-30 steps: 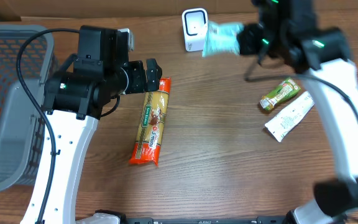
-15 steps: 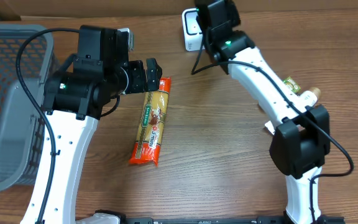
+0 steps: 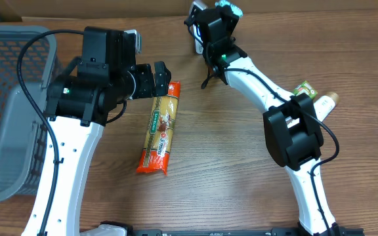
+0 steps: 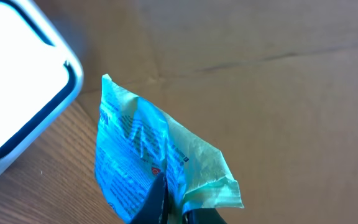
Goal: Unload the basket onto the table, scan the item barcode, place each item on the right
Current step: 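Hold the wipe pack over the barcode scanner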
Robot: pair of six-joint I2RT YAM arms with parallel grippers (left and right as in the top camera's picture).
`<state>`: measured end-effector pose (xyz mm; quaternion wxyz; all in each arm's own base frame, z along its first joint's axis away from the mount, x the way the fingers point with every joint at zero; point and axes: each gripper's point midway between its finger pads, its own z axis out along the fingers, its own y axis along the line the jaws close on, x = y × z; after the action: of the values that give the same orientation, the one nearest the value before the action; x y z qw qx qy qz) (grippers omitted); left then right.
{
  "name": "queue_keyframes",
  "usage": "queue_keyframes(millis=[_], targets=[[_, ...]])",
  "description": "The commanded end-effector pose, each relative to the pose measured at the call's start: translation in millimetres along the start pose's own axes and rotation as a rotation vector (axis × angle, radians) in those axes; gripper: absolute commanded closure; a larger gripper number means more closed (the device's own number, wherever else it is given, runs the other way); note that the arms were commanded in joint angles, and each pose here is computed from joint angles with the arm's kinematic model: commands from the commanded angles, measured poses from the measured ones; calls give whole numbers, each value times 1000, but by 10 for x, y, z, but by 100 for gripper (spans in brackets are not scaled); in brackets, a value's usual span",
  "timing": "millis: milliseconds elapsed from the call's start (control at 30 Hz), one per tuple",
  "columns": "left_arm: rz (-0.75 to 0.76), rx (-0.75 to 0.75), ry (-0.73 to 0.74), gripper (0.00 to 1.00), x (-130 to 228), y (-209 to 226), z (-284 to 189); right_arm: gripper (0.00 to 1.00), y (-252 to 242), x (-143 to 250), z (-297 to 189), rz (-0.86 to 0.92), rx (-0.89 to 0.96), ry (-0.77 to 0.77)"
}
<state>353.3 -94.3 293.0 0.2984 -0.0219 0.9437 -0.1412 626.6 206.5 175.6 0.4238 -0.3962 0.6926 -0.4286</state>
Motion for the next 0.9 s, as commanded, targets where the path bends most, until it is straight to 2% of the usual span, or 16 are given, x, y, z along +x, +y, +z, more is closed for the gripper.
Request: queue_keyframes(millis=[0,267,867], targets=[[-1,10,-3,1,-13,-22,-4,96,-148,-138,-99,-53,40,-20],[-1,10,-3,0,-13,-22,-4,96,-59,-441,-307,-123,44,-86],[-1,10,-3,0,-12,-22,-4,96,-43,-471,-296,-127,39,-107]])
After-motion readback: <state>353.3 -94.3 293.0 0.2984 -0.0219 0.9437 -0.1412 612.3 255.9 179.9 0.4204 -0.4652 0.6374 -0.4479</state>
